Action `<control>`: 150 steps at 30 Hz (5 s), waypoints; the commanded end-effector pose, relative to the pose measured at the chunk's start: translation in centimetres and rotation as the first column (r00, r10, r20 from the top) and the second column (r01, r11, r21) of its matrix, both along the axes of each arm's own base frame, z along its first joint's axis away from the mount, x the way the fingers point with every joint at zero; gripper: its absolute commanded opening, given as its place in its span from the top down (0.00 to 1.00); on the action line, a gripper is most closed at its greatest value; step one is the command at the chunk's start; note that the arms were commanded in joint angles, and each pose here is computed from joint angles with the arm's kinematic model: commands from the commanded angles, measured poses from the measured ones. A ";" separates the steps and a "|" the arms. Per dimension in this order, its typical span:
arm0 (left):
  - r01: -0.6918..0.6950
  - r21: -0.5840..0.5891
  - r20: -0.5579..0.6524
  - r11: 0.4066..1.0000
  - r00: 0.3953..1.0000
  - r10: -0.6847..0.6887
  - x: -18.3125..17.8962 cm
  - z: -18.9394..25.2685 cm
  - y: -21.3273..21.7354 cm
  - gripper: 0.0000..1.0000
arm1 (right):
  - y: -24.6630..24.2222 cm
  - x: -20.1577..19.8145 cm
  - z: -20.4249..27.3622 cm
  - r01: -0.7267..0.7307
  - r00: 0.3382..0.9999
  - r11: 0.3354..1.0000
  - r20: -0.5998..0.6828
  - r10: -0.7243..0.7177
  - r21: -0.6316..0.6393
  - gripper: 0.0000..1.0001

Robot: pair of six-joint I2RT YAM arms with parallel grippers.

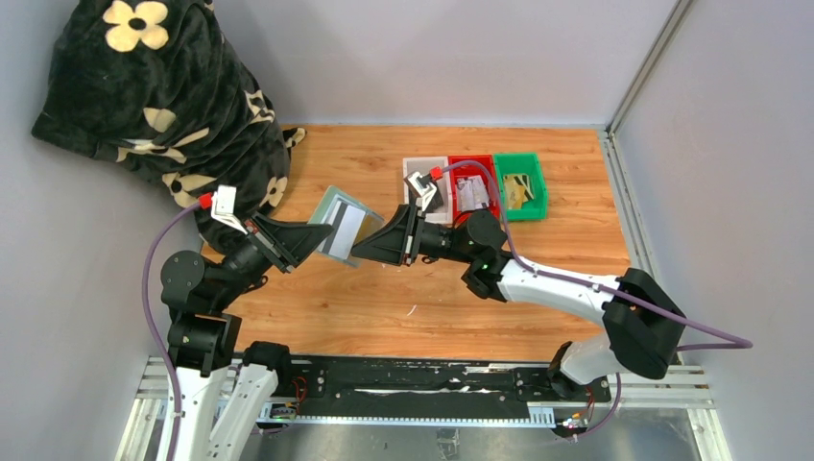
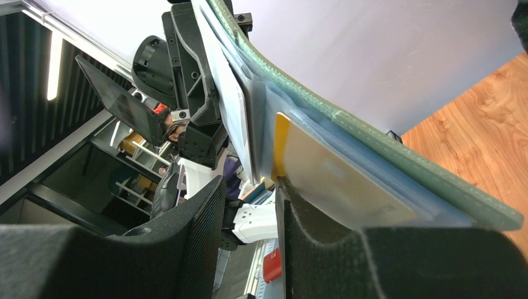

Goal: Take the credit cards out of the card holder
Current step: Remove the credit card from the card holder.

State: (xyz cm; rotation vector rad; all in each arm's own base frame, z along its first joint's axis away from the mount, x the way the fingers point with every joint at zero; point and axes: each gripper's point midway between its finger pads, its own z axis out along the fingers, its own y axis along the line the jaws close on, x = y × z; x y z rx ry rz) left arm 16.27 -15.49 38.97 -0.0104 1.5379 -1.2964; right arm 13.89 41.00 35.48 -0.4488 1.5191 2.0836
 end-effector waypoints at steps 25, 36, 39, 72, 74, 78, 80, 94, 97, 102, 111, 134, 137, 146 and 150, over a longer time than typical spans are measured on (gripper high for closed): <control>-0.016 -0.018 0.065 1.000 0.998 0.017 -1.0 2.2 0.3 0.97 | -0.7 -0.6 3.0 -0.032 0.999 0.975 -0.002 0.033 0.221 1.00; -0.084 -0.042 0.064 0.996 0.994 0.086 -0.2 2.8 1.1 0.99 | -0.3 -0.8 1.4 -0.003 1.000 0.981 -0.017 0.007 0.193 1.00; -0.088 -0.047 0.068 0.995 0.994 0.091 -0.1 3.0 1.2 1.00 | -0.2 -0.8 1.4 0.003 1.000 0.980 -0.018 0.000 0.198 1.00; -0.041 -0.085 0.142 0.996 0.989 0.053 -0.8 4.3 0.8 0.89 | 0.8 -2.6 2.8 -0.015 1.000 0.962 0.024 0.008 0.274 1.00; -0.037 -0.086 0.136 0.996 0.990 0.049 -0.8 4.1 0.7 0.91 | 1.0 -2.8 2.9 -0.020 0.999 0.962 0.029 0.013 0.272 1.00; -0.050 -0.084 0.131 0.995 0.990 0.061 -0.7 4.0 0.9 1.00 | 0.9 -2.8 2.8 -0.018 0.999 0.962 0.032 0.010 0.272 1.00; -0.052 -0.084 0.130 0.995 0.989 0.063 -0.7 4.1 0.9 1.00 | 0.9 -2.7 2.5 -0.008 1.000 0.963 0.025 0.002 0.268 1.00; -0.095 0.046 0.236 0.994 0.968 0.082 -1.0 3.6 1.2 1.00 | -0.9 -3.0 2.3 -0.051 0.987 0.990 0.158 0.030 0.129 0.41; -0.104 0.110 0.259 0.988 0.963 0.073 -1.2 2.9 1.2 1.00 | -2.6 -2.0 1.5 0.002 0.970 1.000 0.245 -0.001 -0.004 0.31; -0.041 0.189 0.289 0.981 0.957 -0.015 -2.3 2.0 0.4 1.00 | -5.1 0.0 1.6 0.226 0.872 0.954 0.477 -0.110 -0.194 0.21; 0.109 0.194 0.264 0.975 0.951 -0.158 -4.0 1.9 -1.1 1.00 | -4.1 -0.3 3.2 0.168 0.768 0.973 0.640 -0.027 -0.160 0.12; 0.127 0.253 0.207 0.959 0.961 -0.182 -3.4 -1.3 -1.2 0.83 | -3.3 -4.1 2.0 -0.161 0.815 0.968 0.527 0.239 -0.190 1.00; 0.159 0.384 0.169 0.909 0.956 -0.238 -3.3 -4.0 -1.1 0.60 | -3.8 -3.8 1.0 -0.125 0.804 0.943 0.525 0.279 -0.310 1.00; 0.412 0.489 0.056 0.769 0.865 -0.499 -5.0 -7.1 -2.2 0.49 | -4.8 -4.0 -3.5 -0.112 0.749 0.770 0.456 0.481 -0.628 1.00; 0.463 0.470 0.049 0.752 0.836 -0.546 -5.6 -7.6 -2.5 0.50 | -4.2 -4.4 -4.4 -0.124 0.709 0.714 0.442 0.549 -0.689 1.00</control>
